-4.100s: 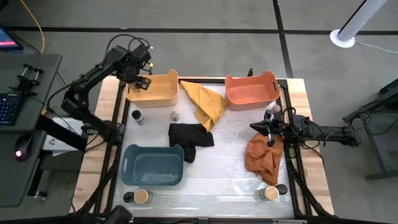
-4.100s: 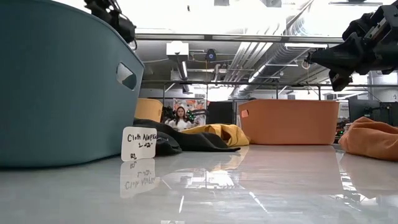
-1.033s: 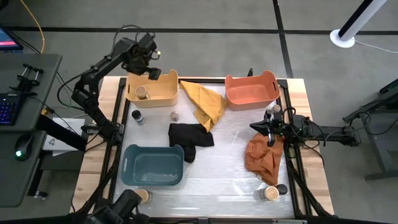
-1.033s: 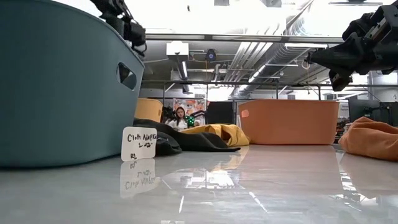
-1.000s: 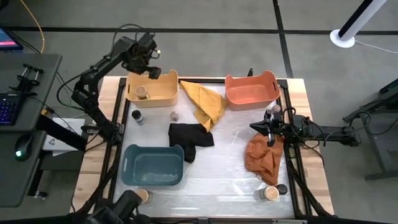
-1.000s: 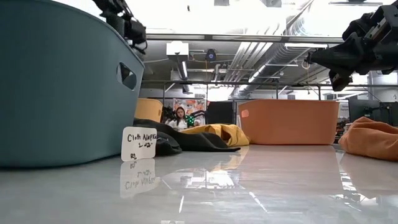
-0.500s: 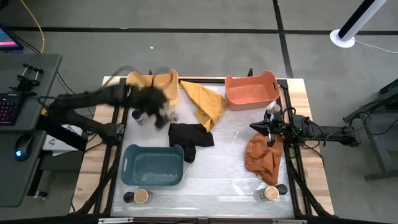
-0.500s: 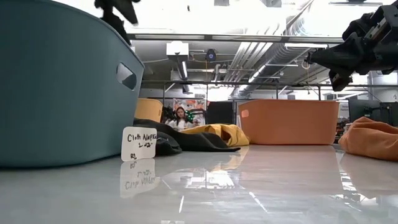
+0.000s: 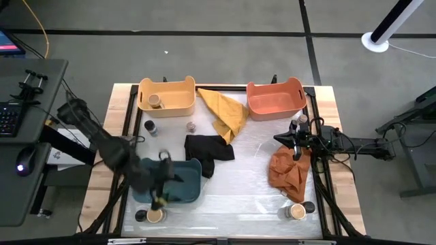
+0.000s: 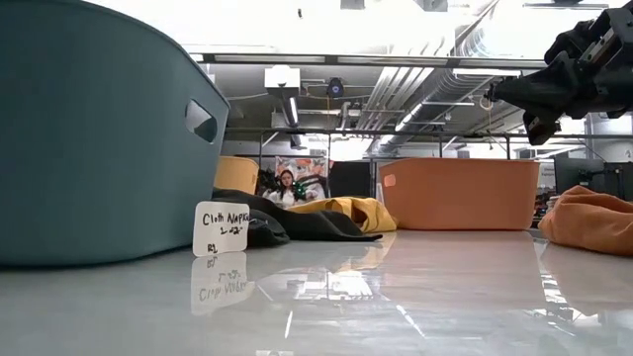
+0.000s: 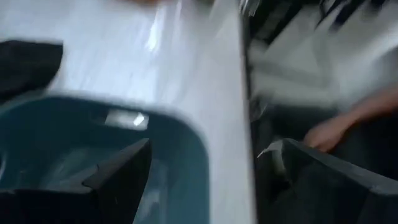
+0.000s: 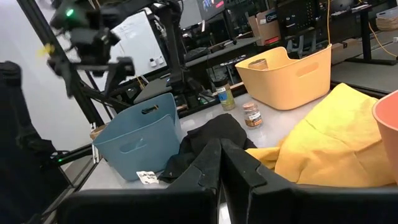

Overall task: Sort spices by type
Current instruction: Put the left gold spice bottle into the yellow bin

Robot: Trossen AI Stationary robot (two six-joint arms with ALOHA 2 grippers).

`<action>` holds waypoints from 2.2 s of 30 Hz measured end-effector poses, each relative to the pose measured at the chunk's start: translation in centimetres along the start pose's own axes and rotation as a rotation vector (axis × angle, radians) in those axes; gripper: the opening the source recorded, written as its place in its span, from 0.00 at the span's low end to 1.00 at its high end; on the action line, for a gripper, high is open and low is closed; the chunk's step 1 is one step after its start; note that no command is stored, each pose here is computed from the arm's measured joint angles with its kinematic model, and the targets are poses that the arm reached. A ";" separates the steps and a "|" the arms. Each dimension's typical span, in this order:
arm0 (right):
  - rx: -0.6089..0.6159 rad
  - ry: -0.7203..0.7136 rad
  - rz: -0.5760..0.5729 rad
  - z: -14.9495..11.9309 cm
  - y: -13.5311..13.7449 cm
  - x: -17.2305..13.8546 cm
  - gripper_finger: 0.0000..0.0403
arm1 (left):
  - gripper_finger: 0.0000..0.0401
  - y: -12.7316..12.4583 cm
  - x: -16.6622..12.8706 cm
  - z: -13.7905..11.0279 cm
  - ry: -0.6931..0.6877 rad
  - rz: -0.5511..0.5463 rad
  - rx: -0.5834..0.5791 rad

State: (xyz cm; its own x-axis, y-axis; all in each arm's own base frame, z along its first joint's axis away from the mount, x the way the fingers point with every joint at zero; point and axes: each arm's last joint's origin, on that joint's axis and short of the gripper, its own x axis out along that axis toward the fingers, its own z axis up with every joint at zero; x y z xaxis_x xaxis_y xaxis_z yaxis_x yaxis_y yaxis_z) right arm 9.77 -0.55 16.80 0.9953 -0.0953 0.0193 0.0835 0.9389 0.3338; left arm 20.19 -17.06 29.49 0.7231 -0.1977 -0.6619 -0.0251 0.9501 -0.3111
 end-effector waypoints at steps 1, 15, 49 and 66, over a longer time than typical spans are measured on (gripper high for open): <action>0.000 0.000 0.000 0.0 0.0 0.0 0.01 | 0.86 -0.4 0.5 -0.7 0.060 0.038 0.032; 0.000 0.000 0.000 0.0 0.0 0.0 0.01 | 0.86 -5.7 1.1 -2.4 0.357 0.143 0.035; 0.000 0.000 0.000 0.0 0.0 0.0 0.01 | 0.86 -10.8 2.7 -7.7 0.484 0.452 0.125; 0.000 0.000 -0.001 0.0 0.0 0.0 0.01 | 0.86 -10.7 3.0 -7.7 0.497 0.455 0.049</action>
State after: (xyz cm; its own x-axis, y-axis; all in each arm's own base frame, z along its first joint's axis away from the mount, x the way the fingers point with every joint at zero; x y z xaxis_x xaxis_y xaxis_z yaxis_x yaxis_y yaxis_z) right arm 9.77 -0.55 16.80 0.9952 -0.0960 0.0192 0.0841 0.9389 0.3338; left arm 17.30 -29.65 25.64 0.2442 0.1479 -0.9584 -0.2125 0.9724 0.0960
